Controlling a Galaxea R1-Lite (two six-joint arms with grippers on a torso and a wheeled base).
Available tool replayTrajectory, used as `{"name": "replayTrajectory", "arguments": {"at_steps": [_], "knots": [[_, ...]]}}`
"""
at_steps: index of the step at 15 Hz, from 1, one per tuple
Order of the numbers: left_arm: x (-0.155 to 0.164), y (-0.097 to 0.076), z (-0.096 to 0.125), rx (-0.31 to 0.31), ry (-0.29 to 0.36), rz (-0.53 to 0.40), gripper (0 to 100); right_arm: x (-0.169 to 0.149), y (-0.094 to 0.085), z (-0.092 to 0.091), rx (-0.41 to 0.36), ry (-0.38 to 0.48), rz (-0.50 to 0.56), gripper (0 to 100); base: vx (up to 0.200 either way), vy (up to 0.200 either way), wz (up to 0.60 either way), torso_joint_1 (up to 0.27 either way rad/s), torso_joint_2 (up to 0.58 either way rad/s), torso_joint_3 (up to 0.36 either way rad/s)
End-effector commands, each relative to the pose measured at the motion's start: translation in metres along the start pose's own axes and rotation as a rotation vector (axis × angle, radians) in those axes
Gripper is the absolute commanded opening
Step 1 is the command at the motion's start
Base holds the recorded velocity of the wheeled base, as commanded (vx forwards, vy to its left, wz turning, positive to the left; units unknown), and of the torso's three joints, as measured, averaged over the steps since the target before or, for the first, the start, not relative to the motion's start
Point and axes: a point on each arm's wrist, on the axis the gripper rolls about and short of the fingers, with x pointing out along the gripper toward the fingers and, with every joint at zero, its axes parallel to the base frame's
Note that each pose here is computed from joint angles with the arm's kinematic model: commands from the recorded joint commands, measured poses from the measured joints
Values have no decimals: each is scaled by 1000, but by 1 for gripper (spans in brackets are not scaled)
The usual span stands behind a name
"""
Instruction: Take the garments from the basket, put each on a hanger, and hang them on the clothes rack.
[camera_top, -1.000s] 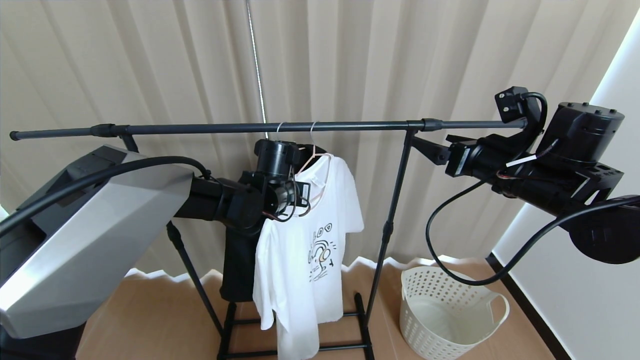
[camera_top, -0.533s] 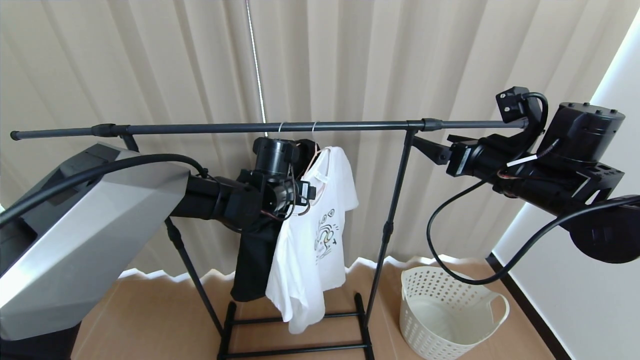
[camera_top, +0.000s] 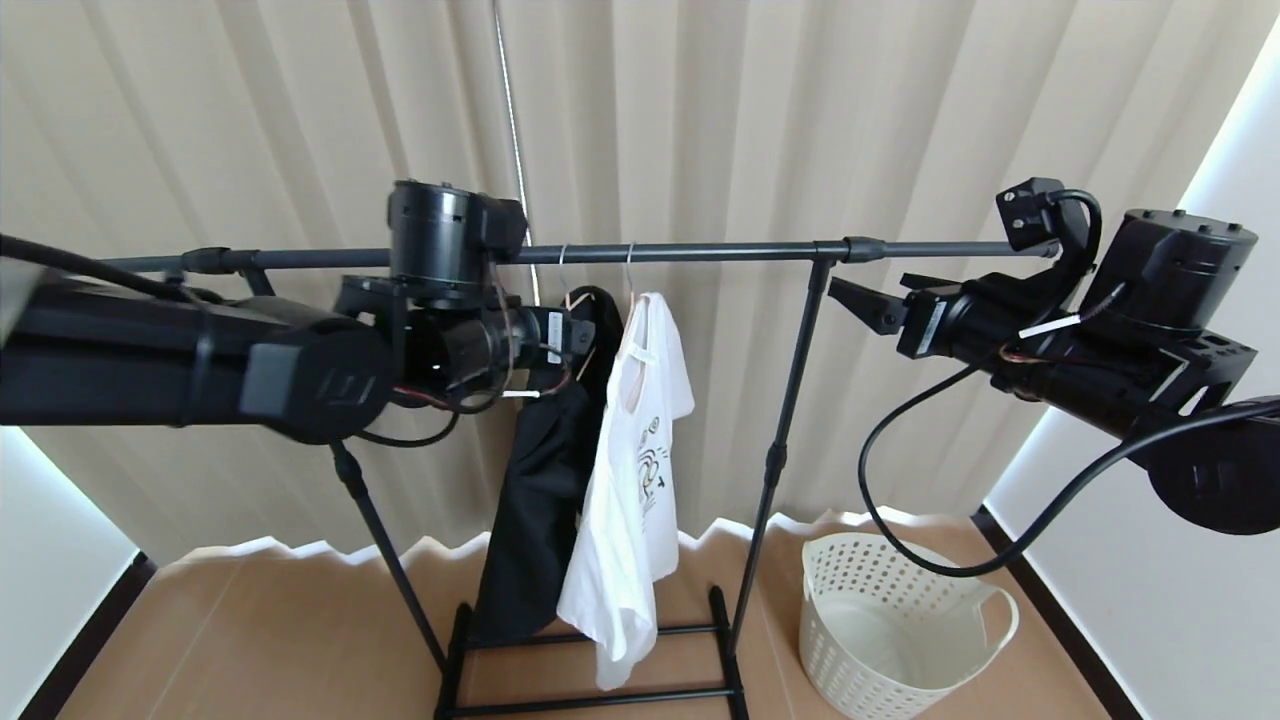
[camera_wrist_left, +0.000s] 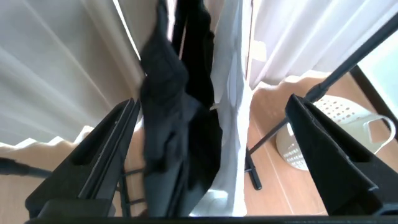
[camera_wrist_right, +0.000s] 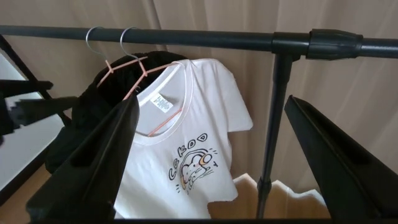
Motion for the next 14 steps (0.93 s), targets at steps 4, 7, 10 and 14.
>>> {"name": "replayTrajectory", "arguments": {"at_steps": [4,7,10,14], "knots": [[-216,67,-48,34,-96,5,100,-135,29,17,-99,12,-46,100,0,0,0,0,0,0],[-259,83,-120,38,-76,6,100,-204,36,-16,-90,93,-97,100,0,0,0,0,0,0],[-286,95,-184,32,-101,11,100,-261,36,-74,-123,147,-131,100,0,0,0,0,0,0],[-295,102,-243,5,-92,105,100,-318,36,-130,-179,223,-189,100,0,0,0,0,0,0]]}}
